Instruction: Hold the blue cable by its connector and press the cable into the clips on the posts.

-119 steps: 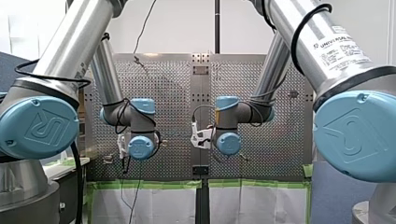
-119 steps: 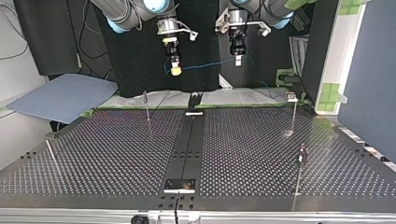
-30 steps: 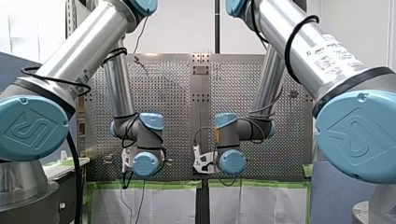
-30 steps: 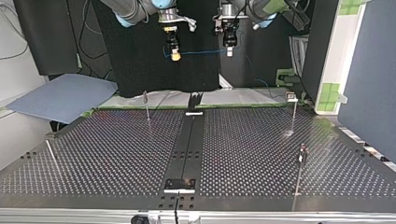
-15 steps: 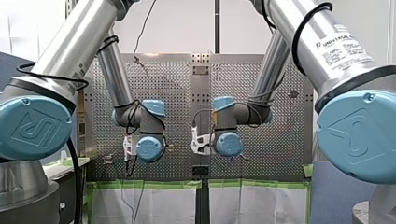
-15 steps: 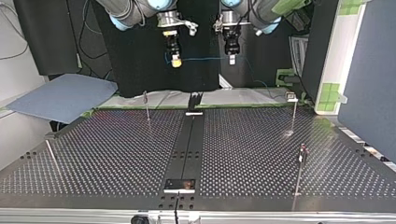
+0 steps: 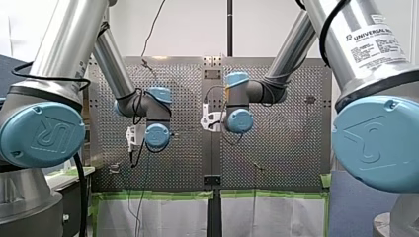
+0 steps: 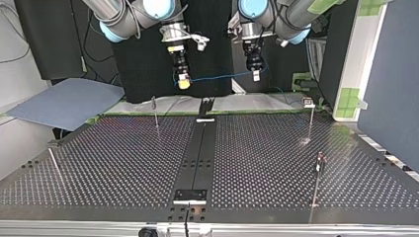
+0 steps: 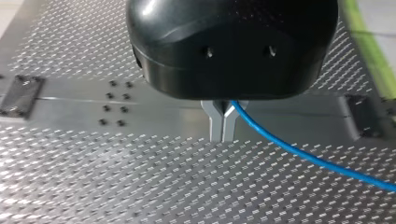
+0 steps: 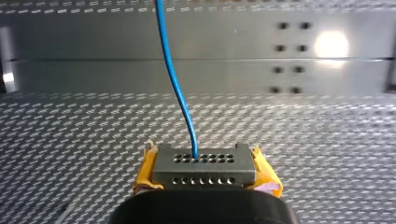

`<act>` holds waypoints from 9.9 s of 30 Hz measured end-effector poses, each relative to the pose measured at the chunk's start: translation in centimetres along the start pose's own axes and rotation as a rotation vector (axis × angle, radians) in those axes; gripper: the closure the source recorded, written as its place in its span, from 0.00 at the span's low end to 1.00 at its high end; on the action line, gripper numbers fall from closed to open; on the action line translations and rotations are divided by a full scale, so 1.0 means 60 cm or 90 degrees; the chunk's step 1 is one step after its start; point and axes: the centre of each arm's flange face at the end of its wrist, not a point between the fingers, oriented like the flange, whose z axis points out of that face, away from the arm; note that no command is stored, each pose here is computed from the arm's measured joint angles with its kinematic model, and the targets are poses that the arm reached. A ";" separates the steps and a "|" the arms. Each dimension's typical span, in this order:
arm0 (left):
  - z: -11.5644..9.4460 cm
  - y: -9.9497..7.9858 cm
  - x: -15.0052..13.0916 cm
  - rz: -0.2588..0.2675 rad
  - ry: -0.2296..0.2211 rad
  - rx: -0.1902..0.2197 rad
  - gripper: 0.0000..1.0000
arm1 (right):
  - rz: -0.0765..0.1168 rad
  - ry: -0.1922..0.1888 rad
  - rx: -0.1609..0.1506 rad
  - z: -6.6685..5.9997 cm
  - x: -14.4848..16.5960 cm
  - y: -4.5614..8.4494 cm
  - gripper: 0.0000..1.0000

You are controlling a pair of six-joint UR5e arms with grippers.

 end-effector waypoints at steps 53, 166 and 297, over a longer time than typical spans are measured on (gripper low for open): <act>0.050 0.059 -0.420 -0.100 -0.130 -0.116 1.00 | 0.039 0.157 0.066 0.084 0.318 -0.046 1.00; 0.274 0.285 -0.535 -0.086 -0.167 -0.123 1.00 | 0.071 0.187 0.130 0.148 0.435 -0.170 1.00; 0.415 0.301 -0.495 -0.110 -0.045 -0.070 0.02 | 0.061 0.180 0.089 0.340 0.388 -0.010 1.00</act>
